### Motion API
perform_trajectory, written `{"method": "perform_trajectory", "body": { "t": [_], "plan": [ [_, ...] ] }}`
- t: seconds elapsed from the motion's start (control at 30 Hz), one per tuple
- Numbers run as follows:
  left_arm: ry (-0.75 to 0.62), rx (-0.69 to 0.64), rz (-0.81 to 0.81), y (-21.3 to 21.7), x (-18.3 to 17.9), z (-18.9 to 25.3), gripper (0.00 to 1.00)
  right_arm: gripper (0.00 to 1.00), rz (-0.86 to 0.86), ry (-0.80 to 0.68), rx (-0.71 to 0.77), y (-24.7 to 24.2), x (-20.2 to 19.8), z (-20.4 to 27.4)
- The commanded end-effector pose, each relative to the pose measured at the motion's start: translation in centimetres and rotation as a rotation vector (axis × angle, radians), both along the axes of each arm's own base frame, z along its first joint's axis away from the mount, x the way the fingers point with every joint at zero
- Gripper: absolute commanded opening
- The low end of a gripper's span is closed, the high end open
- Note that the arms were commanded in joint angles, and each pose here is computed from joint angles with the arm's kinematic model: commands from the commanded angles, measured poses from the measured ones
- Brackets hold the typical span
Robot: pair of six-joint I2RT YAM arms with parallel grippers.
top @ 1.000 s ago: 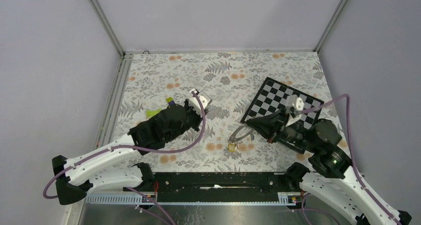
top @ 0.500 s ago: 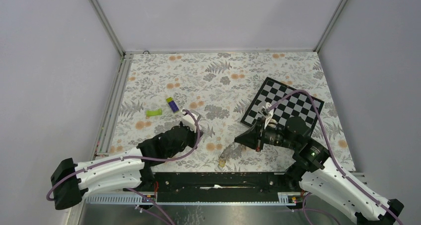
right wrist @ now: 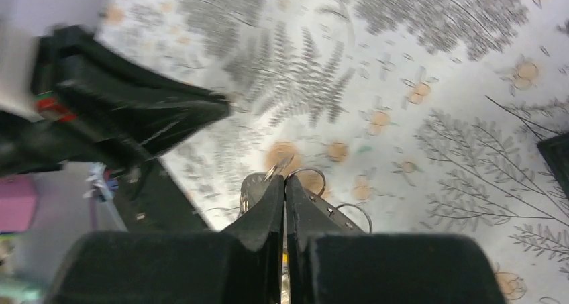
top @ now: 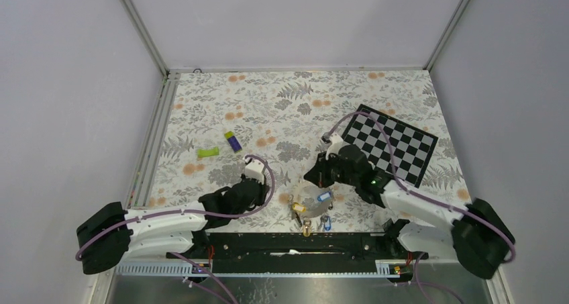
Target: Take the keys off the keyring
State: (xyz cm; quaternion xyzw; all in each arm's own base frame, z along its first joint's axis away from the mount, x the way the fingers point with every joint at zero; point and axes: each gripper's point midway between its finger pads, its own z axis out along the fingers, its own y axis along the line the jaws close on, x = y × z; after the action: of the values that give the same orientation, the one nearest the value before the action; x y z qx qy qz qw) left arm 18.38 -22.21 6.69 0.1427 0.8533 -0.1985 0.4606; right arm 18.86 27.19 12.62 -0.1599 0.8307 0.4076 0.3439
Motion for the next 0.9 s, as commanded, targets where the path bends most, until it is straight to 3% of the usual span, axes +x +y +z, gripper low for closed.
{"method": "perform_trajectory", "body": {
  "t": [0.0, 0.13, 0.3, 0.57, 0.63, 0.7, 0.73, 0.87],
  "plan": [
    [0.002, -0.053, 0.114, 0.4, 1.0, -1.1, 0.02, 0.0, -0.13, -0.034, -0.135, 0.1, 4.4, -3.9],
    [0.036, -0.034, 0.15, 1.0, 0.9, -2.6, 0.08, 0.02, -0.141, -0.033, -0.18, 0.9, 6.0, -4.8],
    [0.051, -0.036, 0.182, 1.7, 0.7, -3.3, 0.19, 0.24, -0.152, -0.056, -0.21, 0.6, 6.5, -4.9],
    [0.049, -0.036, 0.236, 2.2, 1.1, -2.3, 0.46, 0.49, -0.203, -0.153, -0.238, -1.6, 6.7, -1.7],
    [0.032, -0.031, 0.259, 2.3, 1.6, -1.2, 0.62, 0.55, -0.229, -0.154, -0.262, -2.6, 6.6, -1.3],
    [0.004, -0.025, 0.272, 2.4, 2.1, 0.3, 0.89, 0.59, -0.222, -0.142, -0.291, -2.9, 6.4, -0.9],
    [-0.013, -0.014, 0.282, 2.5, 2.5, 1.2, 0.97, 0.62, -0.216, -0.113, -0.316, -3.0, 6.3, -0.9],
    [-0.065, 0.008, 0.345, 3.3, 4.1, 5.5, 0.99, 0.78, -0.202, 0.041, -0.32, -3.5, 6.7, 0.7]
  ]
}}
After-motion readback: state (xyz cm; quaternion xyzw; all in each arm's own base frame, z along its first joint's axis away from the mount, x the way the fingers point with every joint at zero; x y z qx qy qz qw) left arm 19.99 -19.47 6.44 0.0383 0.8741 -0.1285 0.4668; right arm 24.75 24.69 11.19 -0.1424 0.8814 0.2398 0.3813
